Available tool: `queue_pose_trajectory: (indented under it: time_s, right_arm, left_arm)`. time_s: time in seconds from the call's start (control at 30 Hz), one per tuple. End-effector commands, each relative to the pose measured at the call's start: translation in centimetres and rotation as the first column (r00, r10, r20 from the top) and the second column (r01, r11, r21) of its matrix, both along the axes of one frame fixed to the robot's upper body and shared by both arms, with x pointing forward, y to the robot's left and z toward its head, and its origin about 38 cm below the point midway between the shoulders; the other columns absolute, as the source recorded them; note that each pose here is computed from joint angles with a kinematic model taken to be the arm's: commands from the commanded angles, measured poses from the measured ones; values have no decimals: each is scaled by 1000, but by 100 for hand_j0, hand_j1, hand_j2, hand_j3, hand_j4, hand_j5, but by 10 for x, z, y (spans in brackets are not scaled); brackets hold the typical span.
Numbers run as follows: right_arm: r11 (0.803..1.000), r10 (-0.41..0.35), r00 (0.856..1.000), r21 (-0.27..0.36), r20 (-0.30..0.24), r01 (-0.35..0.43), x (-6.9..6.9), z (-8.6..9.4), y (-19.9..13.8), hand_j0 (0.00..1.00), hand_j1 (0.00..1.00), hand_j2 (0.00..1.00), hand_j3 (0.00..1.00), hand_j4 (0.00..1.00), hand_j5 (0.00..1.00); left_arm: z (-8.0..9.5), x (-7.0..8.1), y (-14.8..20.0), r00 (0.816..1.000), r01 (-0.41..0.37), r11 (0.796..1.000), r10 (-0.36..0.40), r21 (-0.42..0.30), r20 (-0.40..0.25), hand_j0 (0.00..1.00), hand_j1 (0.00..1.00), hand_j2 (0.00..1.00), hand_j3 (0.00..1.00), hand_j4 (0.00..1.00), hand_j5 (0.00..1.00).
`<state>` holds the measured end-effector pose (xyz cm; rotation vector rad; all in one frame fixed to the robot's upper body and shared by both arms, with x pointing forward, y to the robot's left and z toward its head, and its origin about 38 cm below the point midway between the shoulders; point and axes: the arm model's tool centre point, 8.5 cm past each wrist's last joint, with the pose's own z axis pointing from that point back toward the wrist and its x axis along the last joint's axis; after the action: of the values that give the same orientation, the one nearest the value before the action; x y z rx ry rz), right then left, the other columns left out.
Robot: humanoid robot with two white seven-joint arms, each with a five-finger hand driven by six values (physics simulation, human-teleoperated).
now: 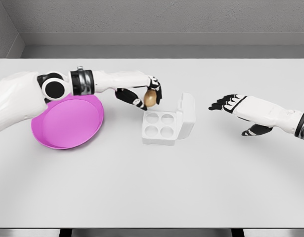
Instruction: Pack egg into the box and close the box lid
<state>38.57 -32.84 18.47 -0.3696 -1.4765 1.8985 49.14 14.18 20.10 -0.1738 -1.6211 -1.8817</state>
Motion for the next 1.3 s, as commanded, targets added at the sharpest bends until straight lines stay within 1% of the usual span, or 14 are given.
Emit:
queue_pose_trajectory:
  time_s: [0.0, 0.03, 0.07, 0.13, 0.2, 0.27, 0.3, 0.43, 0.53, 0.57, 0.73, 1.1, 1.2, 1.27]
  right_arm:
    - [1000, -2, 1000, 6, -1, 2, 0, 1, 0, 100, 100, 100, 100, 100, 100]
    - [1000, -2, 1000, 6, -1, 2, 0, 1, 0, 100, 100, 100, 100, 100, 100]
    - [1000, -2, 1000, 6, -1, 2, 0, 1, 0, 100, 100, 100, 100, 100, 100]
    - [1000, -2, 1000, 6, -1, 2, 0, 1, 0, 100, 100, 100, 100, 100, 100]
    - [1000, -2, 1000, 6, -1, 2, 0, 1, 0, 100, 100, 100, 100, 100, 100]
    - [1000, -2, 1000, 6, -3, 2, 0, 0, 0, 100, 100, 100, 100, 100, 100]
    - [1000, -1, 1000, 6, -2, 1, 0, 0, 0, 100, 100, 100, 100, 100, 100]
    - [1000, -2, 1000, 6, -3, 2, 0, 0, 0, 100, 100, 100, 100, 100, 100]
    - [1000, -1, 1000, 6, -2, 1, 0, 0, 0, 100, 100, 100, 100, 100, 100]
    - [1000, -2, 1000, 6, -3, 2, 0, 0, 0, 100, 100, 100, 100, 100, 100]
    - [1000, -1, 1000, 8, -2, 1, 0, 0, 0, 100, 100, 100, 100, 100, 100]
    - [1000, -1, 1000, 7, -4, 1, -1, 0, 0, 100, 100, 100, 100, 100, 100]
    - [1000, -1, 1000, 6, -3, 1, -1, -1, 0, 100, 100, 100, 100, 100, 100]
    - [1000, 0, 1000, 6, -6, 0, -1, -2, 1, 100, 100, 100, 100, 100, 100]
  left_arm:
    - [2, -5, -6, 1000, 20, 1000, -20, -10, -1, 42, 42, 42, 42, 42, 42]
    - [2, -6, -7, 1000, 26, 1000, -26, -10, 3, 42, 42, 42, 42, 42, 42]
    - [3, -8, -9, 999, 31, 999, -30, -19, 26, 41, 41, 41, 41, 41, 41]
    - [3, -9, -9, 999, 30, 999, -29, -17, 46, 41, 41, 41, 41, 41, 41]
    - [5, -7, -9, 997, 13, 999, -10, -44, 74, 41, 41, 41, 41, 41, 41]
    - [5, -7, -9, 997, 17, 999, -14, -35, 81, 41, 41, 41, 41, 41, 41]
    - [4, -7, -6, 997, 17, 1000, -15, -24, 80, 41, 41, 41, 41, 41, 41]
    - [-3, -11, -4, 997, 55, 997, -58, 59, 55, 41, 41, 41, 41, 41, 41]
    - [-2, -16, -2, 995, 86, 991, -92, 104, 50, 41, 41, 41, 41, 41, 41]
    - [0, -16, -3, 993, 98, 988, -105, 120, 55, 41, 41, 41, 41, 41, 41]
    - [10, -19, -13, 987, 131, 983, -141, 126, 73, 41, 41, 41, 41, 41, 41]
    - [13, -25, -33, 979, 180, 976, -190, 123, 75, 41, 41, 41, 41, 41, 41]
    - [13, -27, -34, 977, 191, 972, -201, 134, 71, 41, 41, 41, 41, 41, 41]
    - [14, -26, -34, 975, 197, 968, -210, 154, 74, 41, 41, 41, 41, 41, 41]
